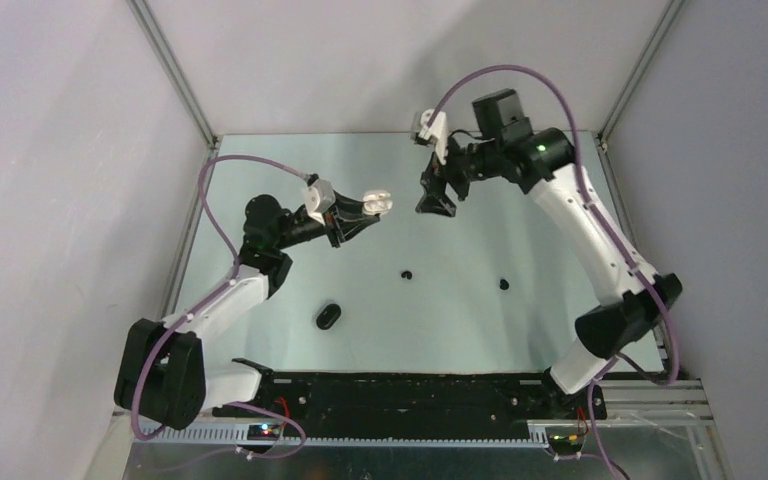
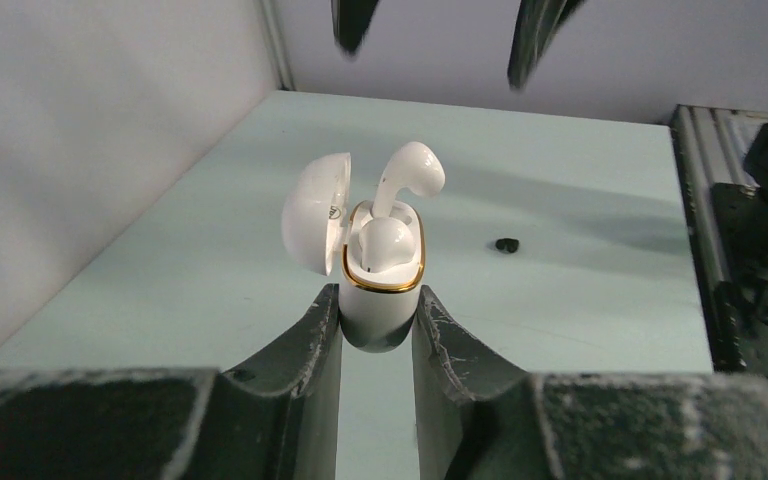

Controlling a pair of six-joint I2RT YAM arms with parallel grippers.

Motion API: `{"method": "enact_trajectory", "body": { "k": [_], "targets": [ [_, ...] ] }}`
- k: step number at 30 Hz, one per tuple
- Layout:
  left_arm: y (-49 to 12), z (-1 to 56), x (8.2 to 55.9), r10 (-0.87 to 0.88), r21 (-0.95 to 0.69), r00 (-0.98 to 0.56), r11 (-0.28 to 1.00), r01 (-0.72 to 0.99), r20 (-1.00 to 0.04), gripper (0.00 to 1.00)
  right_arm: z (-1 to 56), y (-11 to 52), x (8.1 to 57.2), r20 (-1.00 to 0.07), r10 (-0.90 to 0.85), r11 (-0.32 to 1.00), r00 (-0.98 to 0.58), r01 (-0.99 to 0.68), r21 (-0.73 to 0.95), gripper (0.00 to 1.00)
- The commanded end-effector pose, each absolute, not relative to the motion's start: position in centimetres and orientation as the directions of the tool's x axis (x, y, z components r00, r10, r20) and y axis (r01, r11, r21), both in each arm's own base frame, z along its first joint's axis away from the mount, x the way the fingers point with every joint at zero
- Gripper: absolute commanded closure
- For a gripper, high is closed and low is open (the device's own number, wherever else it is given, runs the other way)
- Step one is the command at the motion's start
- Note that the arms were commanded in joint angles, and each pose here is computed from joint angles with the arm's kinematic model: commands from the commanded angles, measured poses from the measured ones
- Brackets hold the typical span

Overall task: Insert the wireless bluetooth earbuds into the charging case
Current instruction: Place the earbud in the charging case.

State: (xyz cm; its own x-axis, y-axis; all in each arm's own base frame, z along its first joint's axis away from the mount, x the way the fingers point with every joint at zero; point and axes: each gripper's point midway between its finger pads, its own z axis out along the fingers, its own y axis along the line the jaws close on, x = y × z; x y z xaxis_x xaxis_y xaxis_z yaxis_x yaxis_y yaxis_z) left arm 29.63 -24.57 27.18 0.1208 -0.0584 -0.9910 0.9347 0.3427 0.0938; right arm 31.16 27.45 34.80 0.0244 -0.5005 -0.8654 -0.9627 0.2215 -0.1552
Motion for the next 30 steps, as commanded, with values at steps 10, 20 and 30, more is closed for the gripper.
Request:
{"method": "enact_trajectory", "body": {
  "k": [10, 20, 30],
  "targets": [
    [-24.9, 28.9, 28.5, -0.052, 0.138, 0.155, 0.241, 0.961, -0.987, 1.00, 33.4, 30.4, 28.0, -0.873, -0.474, 0.094, -0.115, -0.992, 0.080, 0.23],
    [-24.8, 29.0, 28.3, -0.042, 0.178, 0.193, 0.234, 0.956, -0.980, 1.00, 31.9, 32.4, 29.8, -0.863, -0.472, 0.150, -0.181, -0.981, 0.124, 0.28],
    [-24.9, 29.0, 28.3, -0.036, 0.194, 0.206, 0.223, 0.955, -0.978, 1.00, 31.5, 32.7, 31.4, -0.862, -0.475, 0.167, -0.178, -0.980, 0.111, 0.35]
  ]
}}
